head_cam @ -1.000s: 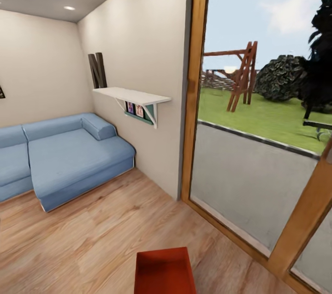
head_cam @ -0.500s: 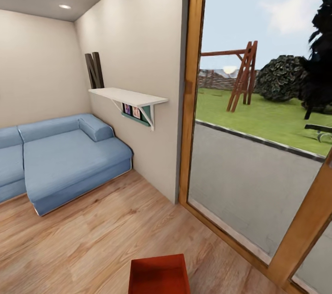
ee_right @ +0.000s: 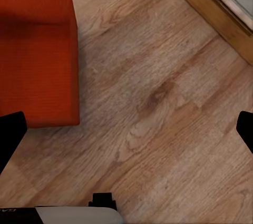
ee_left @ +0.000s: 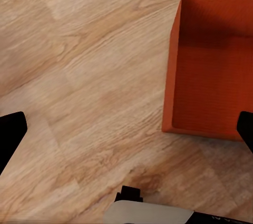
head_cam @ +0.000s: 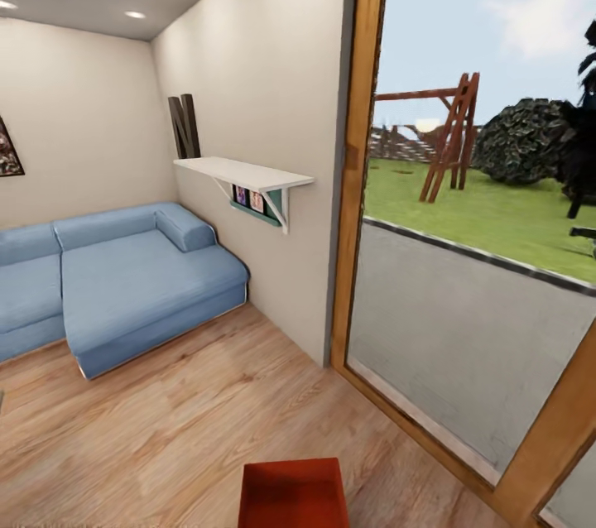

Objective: Move the two storage containers from the living room to the garage. In the garage, place one container on the floor and stack the other container on top of it (either order is fine).

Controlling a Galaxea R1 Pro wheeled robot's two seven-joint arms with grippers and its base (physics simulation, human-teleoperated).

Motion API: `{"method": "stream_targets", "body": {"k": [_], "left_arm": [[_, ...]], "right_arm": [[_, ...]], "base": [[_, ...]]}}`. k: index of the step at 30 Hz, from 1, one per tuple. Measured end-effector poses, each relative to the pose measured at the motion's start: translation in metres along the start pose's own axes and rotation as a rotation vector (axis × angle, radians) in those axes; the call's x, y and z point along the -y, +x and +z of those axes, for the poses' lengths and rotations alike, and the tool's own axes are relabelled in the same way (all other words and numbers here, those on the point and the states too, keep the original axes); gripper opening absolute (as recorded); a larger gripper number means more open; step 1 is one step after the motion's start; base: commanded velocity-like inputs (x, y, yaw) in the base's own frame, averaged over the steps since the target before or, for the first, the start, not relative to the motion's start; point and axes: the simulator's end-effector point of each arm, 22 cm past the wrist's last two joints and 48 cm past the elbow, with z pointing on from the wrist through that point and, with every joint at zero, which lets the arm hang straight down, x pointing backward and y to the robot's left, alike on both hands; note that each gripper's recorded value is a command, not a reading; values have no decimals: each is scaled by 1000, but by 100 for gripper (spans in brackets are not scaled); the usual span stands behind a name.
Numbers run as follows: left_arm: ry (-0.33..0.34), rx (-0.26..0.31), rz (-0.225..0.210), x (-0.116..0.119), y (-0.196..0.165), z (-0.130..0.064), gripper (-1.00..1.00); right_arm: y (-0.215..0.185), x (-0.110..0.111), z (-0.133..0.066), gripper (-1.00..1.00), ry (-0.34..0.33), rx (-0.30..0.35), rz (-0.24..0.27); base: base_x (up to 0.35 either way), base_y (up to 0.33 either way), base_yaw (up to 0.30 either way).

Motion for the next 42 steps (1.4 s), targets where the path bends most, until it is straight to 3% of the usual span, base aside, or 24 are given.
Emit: {"method": "stream_targets", "body": {"k": [15, 42], "left_arm": [[0, 0, 0, 0, 0, 0, 100], [0, 0, -1, 1, 0, 0, 100]], "right_arm": [[0, 0, 0, 100, 0, 0, 0], [0, 0, 0, 100, 0, 0, -1]], "base": [[0, 0, 125], [45, -44, -20]]}}
